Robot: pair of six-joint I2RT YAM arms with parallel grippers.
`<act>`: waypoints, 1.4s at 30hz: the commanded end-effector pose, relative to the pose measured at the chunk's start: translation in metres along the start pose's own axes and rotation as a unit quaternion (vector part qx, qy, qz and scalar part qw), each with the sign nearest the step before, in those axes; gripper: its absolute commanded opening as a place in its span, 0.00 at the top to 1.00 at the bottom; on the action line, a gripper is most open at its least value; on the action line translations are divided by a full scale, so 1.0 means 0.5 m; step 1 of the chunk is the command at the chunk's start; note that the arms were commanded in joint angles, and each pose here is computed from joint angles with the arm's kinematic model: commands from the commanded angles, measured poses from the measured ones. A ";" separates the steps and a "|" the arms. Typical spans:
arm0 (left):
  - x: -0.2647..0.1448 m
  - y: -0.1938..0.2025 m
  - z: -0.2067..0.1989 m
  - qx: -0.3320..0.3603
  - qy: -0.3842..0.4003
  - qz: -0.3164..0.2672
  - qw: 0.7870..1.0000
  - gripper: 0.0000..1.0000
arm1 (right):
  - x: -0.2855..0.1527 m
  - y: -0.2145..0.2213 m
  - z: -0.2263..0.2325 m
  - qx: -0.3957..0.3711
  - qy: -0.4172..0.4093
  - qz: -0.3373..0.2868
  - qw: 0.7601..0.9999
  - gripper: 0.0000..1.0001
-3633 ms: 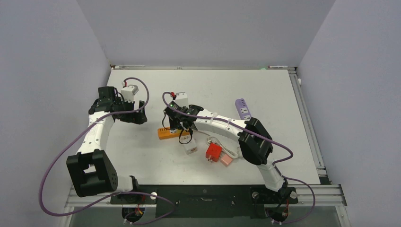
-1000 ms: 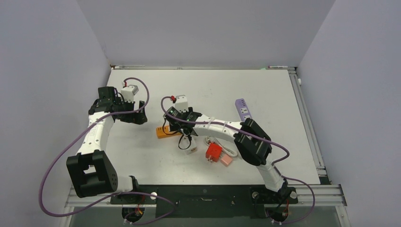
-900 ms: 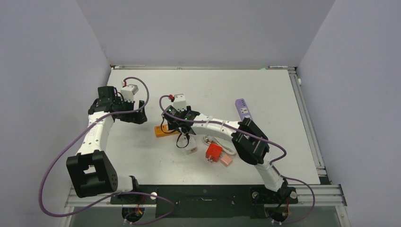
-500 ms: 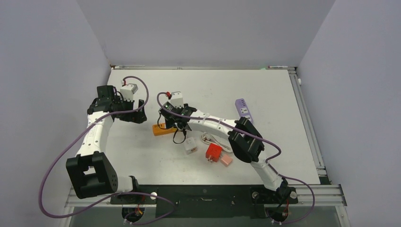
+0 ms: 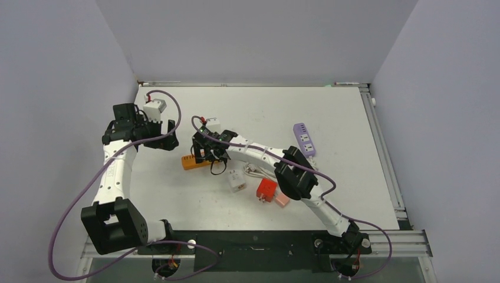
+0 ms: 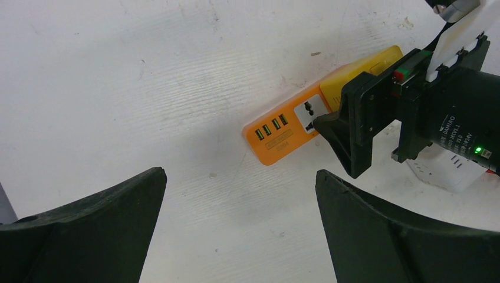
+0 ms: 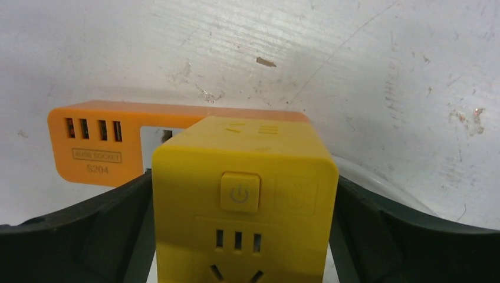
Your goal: Insert the plug
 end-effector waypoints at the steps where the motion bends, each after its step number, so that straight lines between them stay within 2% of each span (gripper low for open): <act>1: -0.041 -0.034 -0.009 0.018 -0.001 -0.043 0.999 0.04 | -0.035 -0.006 -0.003 -0.003 -0.013 0.017 1.000 0.06; 3: -0.041 -0.036 -0.010 0.015 0.001 -0.042 0.999 0.04 | -0.062 -0.036 -0.015 0.004 -0.016 0.001 1.000 0.10; 8: -0.043 -0.041 -0.009 0.014 -0.002 -0.041 0.999 0.04 | -0.153 -0.124 -0.056 0.015 -0.028 -0.042 0.999 0.10; 12: -0.052 -0.051 -0.011 0.016 -0.003 -0.045 0.999 0.04 | -0.223 -0.162 -0.107 0.013 -0.024 -0.068 0.997 0.10; 15: -0.061 -0.061 -0.014 0.019 -0.002 -0.050 0.999 0.04 | -0.261 -0.166 -0.174 0.020 -0.015 -0.075 0.997 0.10; 21: -0.075 -0.070 -0.019 0.025 0.001 -0.055 0.998 0.04 | -0.292 -0.131 -0.388 0.071 0.051 -0.070 0.994 0.10; 30: -0.075 -0.063 -0.025 0.017 0.011 -0.053 0.998 0.04 | -0.232 -0.004 -0.655 0.127 0.223 0.007 0.967 0.10; 36: -0.075 -0.062 -0.026 0.016 0.013 -0.052 0.998 0.04 | -0.153 0.040 -0.698 0.082 0.256 0.062 0.961 0.10; 42: -0.075 -0.061 -0.025 0.018 0.011 -0.050 0.999 0.04 | -0.074 0.058 -0.711 0.059 0.196 0.093 0.974 0.10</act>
Point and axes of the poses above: each gripper's point midway between its finger pads, its own x axis out along the fingers, its own z axis along the line the jaws close on, y = z × x, the point moved 7 cm from there along -x, back along the fingers, and after that the axes turned 12 degrees about -x, right-handed, at the moved point
